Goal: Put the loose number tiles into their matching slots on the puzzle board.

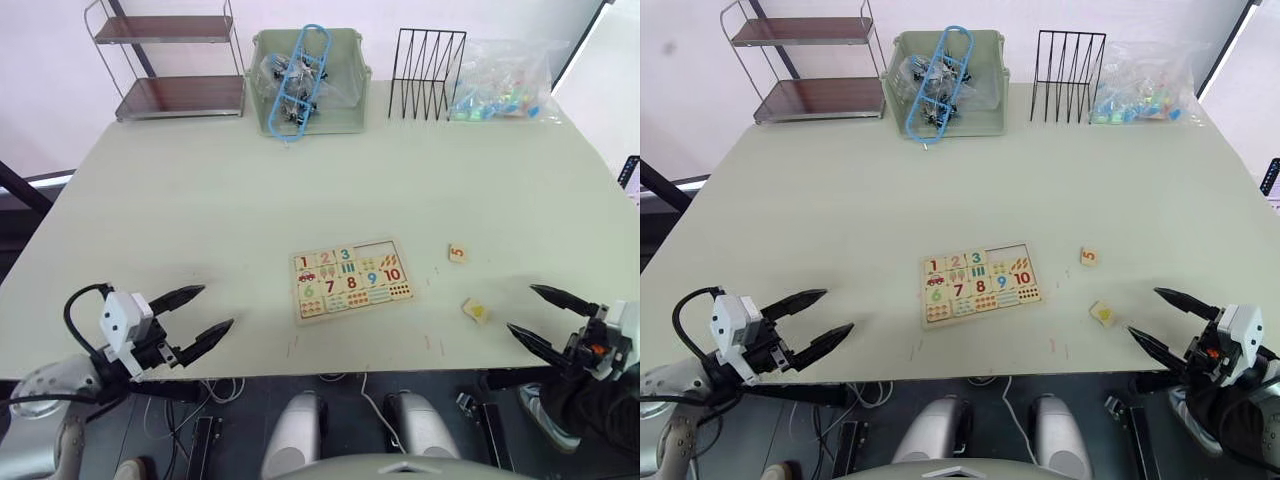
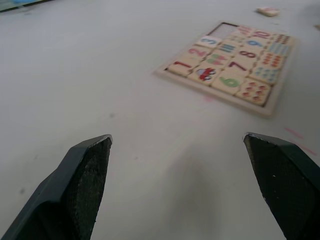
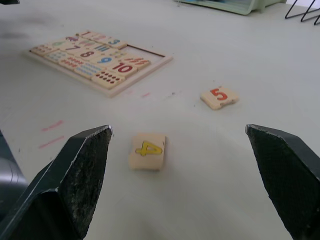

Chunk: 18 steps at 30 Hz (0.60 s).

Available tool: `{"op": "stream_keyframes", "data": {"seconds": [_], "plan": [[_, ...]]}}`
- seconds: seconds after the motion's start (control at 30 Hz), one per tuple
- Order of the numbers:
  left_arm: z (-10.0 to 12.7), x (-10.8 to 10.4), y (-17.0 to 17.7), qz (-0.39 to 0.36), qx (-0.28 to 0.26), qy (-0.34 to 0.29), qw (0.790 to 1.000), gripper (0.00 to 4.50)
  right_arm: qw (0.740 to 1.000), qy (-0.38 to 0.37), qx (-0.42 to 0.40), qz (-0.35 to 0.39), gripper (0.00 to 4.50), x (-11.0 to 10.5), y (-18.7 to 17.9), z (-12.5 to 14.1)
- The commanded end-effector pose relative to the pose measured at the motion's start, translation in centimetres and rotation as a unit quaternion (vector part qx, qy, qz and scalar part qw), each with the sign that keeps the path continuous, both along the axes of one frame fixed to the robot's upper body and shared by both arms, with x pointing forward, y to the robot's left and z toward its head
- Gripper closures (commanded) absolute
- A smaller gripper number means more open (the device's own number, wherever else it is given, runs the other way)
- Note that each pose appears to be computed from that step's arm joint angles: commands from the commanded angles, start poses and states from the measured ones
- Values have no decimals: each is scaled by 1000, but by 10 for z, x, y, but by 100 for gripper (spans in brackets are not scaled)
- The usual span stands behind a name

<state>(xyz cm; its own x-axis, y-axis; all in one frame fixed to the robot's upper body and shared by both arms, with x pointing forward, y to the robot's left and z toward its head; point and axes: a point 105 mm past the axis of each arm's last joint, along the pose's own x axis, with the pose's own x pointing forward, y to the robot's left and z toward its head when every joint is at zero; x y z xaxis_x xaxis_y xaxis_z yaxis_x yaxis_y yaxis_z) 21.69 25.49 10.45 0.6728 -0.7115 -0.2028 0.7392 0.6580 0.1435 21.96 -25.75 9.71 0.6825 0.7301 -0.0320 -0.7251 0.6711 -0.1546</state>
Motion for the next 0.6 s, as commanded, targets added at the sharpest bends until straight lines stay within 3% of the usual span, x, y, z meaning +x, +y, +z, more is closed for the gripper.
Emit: {"op": "stream_keyframes", "data": {"seconds": [0.03,0.3,0.43,0.6], "plan": [[12,2,-12,-51,-3,-11,999,5,1000,-7,1,-3,0,3,5,8],[29,4,-34,-210,-15,1,978,5,999,30,-34,-25,0,0,9,-7],[37,6,-39,-257,-31,3,966,5,998,33,-49,-31,0,-4,13,-13],[35,7,-37,-301,-10,17,953,5,996,46,-66,-39,0,-6,20,-20]]}}
